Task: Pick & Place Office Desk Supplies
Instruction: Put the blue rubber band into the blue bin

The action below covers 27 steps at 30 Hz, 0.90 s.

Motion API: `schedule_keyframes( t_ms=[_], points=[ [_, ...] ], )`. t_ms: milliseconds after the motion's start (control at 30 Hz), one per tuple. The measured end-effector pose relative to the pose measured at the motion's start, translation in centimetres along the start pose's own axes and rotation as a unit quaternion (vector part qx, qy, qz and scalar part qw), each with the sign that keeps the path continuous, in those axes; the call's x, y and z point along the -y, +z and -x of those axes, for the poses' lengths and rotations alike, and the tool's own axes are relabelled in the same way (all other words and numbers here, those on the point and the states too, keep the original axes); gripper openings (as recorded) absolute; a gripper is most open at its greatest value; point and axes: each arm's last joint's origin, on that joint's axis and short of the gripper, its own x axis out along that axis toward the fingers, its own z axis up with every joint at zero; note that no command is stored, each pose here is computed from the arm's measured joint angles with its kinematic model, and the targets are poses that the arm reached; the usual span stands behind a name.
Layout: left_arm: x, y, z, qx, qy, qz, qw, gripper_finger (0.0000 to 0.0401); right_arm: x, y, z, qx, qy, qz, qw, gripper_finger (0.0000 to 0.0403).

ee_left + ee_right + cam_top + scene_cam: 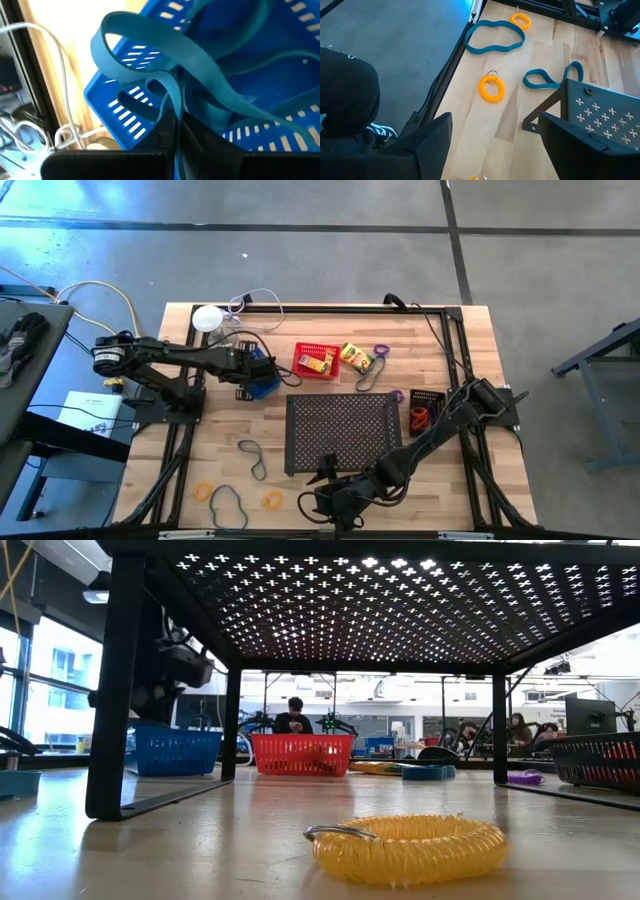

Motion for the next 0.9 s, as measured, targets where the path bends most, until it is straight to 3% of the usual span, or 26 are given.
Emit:
schedule_keyframes(
  t_ms=[200, 333, 567, 900],
  points=[
    [-0.3, 0.0, 0.0, -0.004, 0.043, 0.046, 0.998, 0.0063, 0.2, 0.0, -0.1, -0.002, -0.001, -0.001, 1.000, 0.0284],
    [-0.7, 0.0, -0.1, -0.004, 0.065, 0.107, 0.992, 0.0105, 0.2, 0.0, -0.1, -0.002, 0.000, -0.001, 1.000, 0.0284],
    [-0.5, 0.1, -0.2, 0.005, 0.016, 0.248, 0.969, 0.0132, 0.2, -0.1, -0.1, -0.005, -0.001, 0.000, 1.000, 0.0284],
    [0.9, 0.5, 0.4, 0.012, -0.057, 0.331, 0.942, 0.0133, 0.2, -0.1, -0.1, -0.005, -0.001, -0.005, 1.000, 0.0284]
  ],
)
